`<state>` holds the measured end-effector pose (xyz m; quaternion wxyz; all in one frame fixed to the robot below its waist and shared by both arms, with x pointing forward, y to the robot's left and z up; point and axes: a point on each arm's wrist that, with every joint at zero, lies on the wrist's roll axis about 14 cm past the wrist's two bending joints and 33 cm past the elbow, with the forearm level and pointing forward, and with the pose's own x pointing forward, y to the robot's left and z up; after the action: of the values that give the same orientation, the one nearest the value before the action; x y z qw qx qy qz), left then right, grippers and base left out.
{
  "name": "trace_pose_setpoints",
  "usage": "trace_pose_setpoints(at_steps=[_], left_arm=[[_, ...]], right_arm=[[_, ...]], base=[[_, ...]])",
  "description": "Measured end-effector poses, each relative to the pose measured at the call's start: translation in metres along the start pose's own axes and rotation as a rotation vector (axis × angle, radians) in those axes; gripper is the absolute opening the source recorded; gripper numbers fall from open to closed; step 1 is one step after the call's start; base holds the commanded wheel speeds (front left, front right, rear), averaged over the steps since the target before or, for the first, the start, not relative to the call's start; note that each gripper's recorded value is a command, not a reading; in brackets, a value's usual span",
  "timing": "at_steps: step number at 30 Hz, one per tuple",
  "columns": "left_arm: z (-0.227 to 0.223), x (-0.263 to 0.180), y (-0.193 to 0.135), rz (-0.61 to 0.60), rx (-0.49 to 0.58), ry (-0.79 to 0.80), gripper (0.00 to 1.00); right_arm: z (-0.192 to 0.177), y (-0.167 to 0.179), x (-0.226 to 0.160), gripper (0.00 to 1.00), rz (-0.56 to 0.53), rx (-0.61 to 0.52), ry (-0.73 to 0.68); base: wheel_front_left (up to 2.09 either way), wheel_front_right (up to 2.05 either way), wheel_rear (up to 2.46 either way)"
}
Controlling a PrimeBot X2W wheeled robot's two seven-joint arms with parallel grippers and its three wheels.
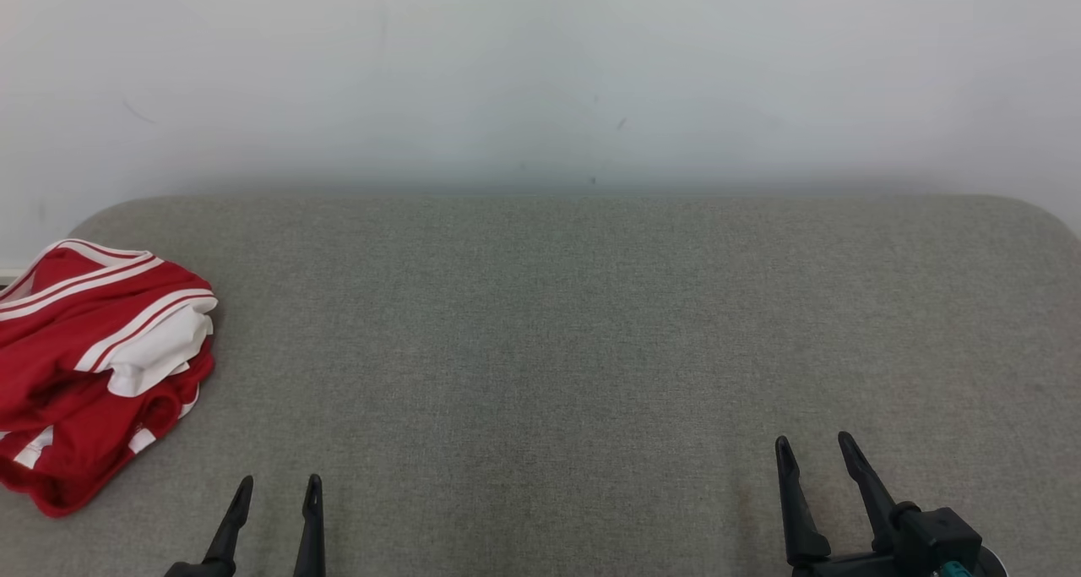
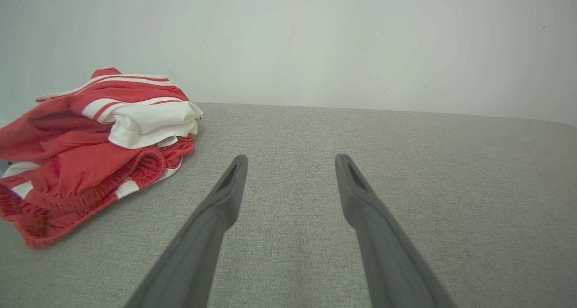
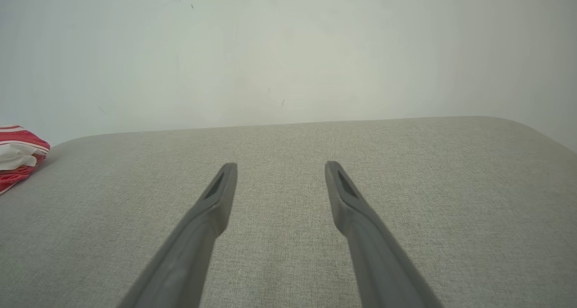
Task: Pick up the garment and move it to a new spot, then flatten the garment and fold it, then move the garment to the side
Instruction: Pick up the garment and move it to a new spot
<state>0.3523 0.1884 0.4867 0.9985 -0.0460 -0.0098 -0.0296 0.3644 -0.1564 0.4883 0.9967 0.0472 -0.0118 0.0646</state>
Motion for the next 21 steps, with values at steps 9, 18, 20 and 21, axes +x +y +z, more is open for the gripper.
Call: trace_pose_setpoints(at_steps=[9, 18, 20, 21], left_arm=[[0.000, -0.003, 0.005, 0.017, -0.001, 0.001, 1.00], [0.002, -0.016, 0.037, 0.118, 0.022, -0.002, 1.00], [0.001, -0.022, 0.047, 0.153, 0.026, 0.001, 1.00], [0.002, -0.025, 0.051, 0.169, 0.023, 0.000, 1.00]], right_arm=[[-0.002, 0.004, 0.002, 1.00, 0.011, 0.005, 0.006], [-0.008, 0.020, 0.010, 1.00, 0.061, 0.014, 0.023], [-0.009, 0.026, 0.013, 1.00, 0.081, 0.017, 0.028], [-0.010, 0.029, 0.014, 1.00, 0.092, 0.017, 0.030]], base=[[0.00, 0.00, 0.00], [0.00, 0.00, 0.00], [0.00, 0.00, 0.00], [0.00, 0.00, 0.00]])
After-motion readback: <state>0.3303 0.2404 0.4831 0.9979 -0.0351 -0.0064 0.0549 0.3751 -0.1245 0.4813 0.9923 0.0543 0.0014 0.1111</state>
